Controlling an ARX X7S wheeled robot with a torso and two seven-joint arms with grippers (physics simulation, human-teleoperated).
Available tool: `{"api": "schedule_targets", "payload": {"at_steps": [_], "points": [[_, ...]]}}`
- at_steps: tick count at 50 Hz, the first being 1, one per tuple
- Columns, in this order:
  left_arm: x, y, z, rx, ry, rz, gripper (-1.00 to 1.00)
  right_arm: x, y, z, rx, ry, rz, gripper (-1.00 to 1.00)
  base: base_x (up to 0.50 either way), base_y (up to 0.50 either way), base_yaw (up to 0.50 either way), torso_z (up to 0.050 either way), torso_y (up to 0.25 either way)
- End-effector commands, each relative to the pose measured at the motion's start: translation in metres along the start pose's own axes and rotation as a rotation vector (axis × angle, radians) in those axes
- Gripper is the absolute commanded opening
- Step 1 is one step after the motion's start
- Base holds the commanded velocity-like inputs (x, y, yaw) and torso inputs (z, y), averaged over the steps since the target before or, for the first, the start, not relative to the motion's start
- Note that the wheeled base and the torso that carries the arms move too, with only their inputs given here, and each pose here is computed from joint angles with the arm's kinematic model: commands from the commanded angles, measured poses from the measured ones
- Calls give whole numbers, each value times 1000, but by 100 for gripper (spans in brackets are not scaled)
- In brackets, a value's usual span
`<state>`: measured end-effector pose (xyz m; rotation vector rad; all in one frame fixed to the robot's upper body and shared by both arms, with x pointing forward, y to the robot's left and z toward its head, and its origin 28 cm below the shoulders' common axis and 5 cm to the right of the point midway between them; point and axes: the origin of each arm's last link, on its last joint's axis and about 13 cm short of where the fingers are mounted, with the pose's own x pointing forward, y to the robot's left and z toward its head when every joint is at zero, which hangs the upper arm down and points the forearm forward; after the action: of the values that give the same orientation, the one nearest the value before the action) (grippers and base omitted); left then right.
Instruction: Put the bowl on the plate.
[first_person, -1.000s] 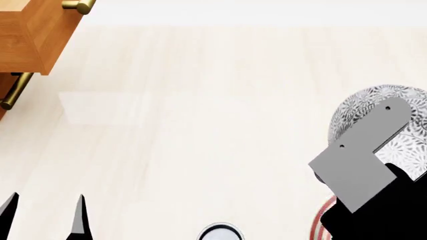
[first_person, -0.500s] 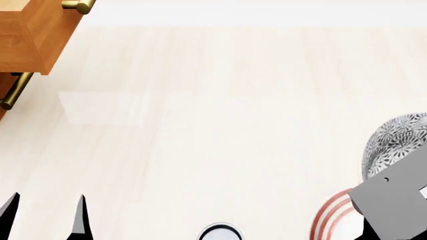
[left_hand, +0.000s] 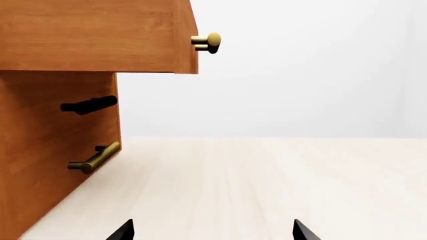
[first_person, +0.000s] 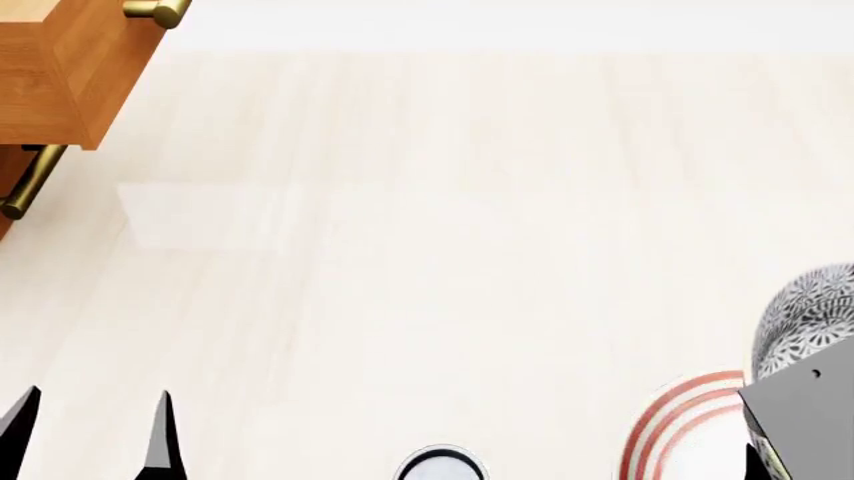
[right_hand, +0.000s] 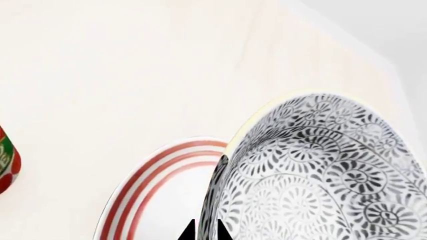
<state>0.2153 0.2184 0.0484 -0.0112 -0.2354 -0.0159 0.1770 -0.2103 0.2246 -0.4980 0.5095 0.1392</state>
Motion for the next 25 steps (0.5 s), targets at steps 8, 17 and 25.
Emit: {"api": "schedule_targets", "payload": {"at_steps": [8,17,25], "points": [[1,0,-1,-2,2,-2,100,15,0,-6,23,-24,-5,-100,0,0,0,0,0],[1,0,0,-1,2,-2,100,23,2,-12,34,-16,12,-100,0,0,0,0,1],[0,-1,0,1,2,-5,100,26,2,-20,48,-11,16,-100,0,0,0,0,0]]}}
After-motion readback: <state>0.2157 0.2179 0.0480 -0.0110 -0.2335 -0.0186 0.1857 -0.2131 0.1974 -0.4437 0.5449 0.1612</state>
